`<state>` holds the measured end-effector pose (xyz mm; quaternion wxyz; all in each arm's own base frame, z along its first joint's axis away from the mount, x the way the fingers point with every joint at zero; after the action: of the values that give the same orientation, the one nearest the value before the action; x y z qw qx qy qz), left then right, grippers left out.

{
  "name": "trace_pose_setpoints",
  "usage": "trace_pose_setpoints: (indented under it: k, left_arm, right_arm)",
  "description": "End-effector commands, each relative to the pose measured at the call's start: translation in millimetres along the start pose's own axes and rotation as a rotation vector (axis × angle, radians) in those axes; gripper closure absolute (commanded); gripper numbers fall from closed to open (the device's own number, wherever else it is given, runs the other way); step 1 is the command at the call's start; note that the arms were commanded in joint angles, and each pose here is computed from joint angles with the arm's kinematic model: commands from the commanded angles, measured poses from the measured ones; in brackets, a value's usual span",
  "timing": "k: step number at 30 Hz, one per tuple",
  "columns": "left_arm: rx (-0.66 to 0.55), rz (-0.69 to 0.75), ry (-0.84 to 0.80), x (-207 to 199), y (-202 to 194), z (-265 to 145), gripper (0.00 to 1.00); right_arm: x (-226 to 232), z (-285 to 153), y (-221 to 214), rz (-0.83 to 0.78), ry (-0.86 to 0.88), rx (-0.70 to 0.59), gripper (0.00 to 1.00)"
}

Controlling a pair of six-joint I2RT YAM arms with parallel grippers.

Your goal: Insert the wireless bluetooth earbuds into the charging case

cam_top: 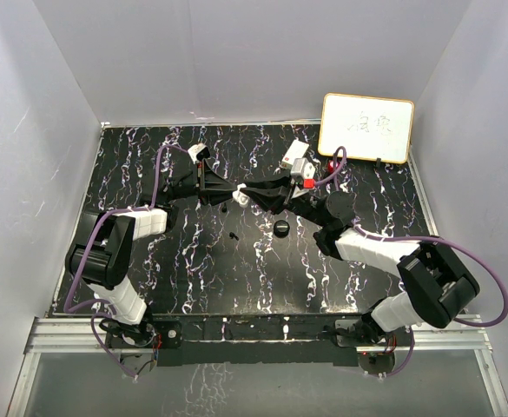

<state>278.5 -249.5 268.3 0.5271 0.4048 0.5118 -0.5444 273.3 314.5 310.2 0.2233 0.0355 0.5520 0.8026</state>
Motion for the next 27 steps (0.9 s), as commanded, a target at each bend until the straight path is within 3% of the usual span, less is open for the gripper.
trace_pose_setpoints:
  k: [1,27]
  left_arm:
    - [0.075,0.349,-0.14,-47.9,-33.5,-0.7,1.0]
    - [0.075,0.354,-0.139,-50.6,-35.8,-1.3,1.0]
  right_arm:
    - [-2.4,1.6,7.6,-0.038,0.001,-0.036,1.0]
    - [-4.9,-0.3,-0.1,-0.052,-0.01,-0.005,1.0]
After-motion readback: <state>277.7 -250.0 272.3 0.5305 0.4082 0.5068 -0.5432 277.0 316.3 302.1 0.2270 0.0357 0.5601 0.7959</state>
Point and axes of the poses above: each gripper's point midway between its finger pads, its own z axis out along the fingers, its own x axis along the line the jaws close on, y = z × x, the point moved 1 cm from there along -z, back along the fingers, and after that the axes turned 6 degrees about -z, right-handed, at the moved point
